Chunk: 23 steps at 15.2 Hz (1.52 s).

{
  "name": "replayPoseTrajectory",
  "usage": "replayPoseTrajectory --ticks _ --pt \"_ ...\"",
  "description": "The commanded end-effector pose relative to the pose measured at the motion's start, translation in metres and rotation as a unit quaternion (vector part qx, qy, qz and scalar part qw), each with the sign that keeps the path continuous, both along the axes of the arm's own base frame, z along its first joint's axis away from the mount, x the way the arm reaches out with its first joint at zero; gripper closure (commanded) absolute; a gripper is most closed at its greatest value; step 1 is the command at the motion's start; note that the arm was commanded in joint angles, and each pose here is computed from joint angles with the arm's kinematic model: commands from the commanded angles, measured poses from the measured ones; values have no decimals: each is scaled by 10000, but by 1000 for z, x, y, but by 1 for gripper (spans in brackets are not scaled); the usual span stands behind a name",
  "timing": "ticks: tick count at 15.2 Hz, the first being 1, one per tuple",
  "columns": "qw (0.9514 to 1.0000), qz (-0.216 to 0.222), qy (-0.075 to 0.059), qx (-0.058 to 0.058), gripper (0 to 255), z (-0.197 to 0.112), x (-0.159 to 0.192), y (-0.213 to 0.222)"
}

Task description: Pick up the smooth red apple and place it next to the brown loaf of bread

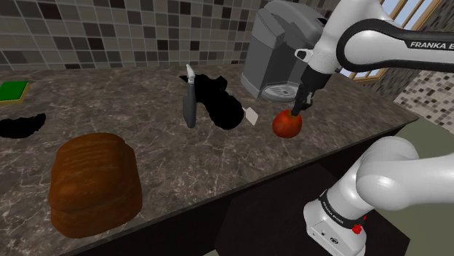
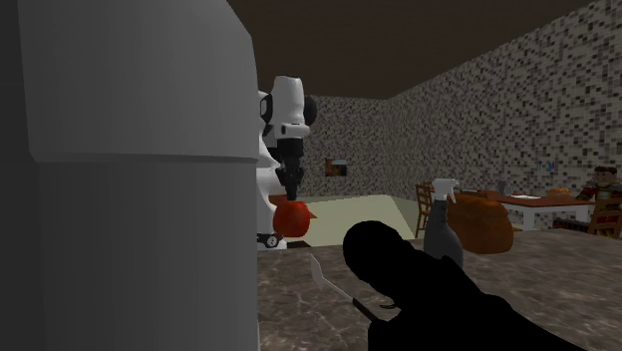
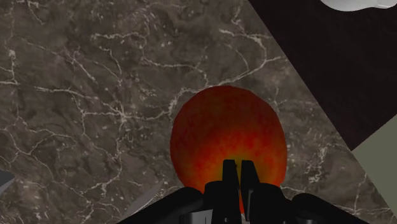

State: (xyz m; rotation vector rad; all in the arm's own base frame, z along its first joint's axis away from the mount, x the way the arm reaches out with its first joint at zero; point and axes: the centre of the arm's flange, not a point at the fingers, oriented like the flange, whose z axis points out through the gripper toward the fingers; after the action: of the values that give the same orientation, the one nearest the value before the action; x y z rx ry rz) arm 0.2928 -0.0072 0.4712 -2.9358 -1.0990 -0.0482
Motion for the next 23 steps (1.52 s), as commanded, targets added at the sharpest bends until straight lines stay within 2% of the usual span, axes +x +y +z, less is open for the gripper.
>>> replayPoseTrajectory --ticks 1,23 --pt "10000 1 1 -1 255 10 0 0" --pt "10000 1 1 -1 255 127 0 0"
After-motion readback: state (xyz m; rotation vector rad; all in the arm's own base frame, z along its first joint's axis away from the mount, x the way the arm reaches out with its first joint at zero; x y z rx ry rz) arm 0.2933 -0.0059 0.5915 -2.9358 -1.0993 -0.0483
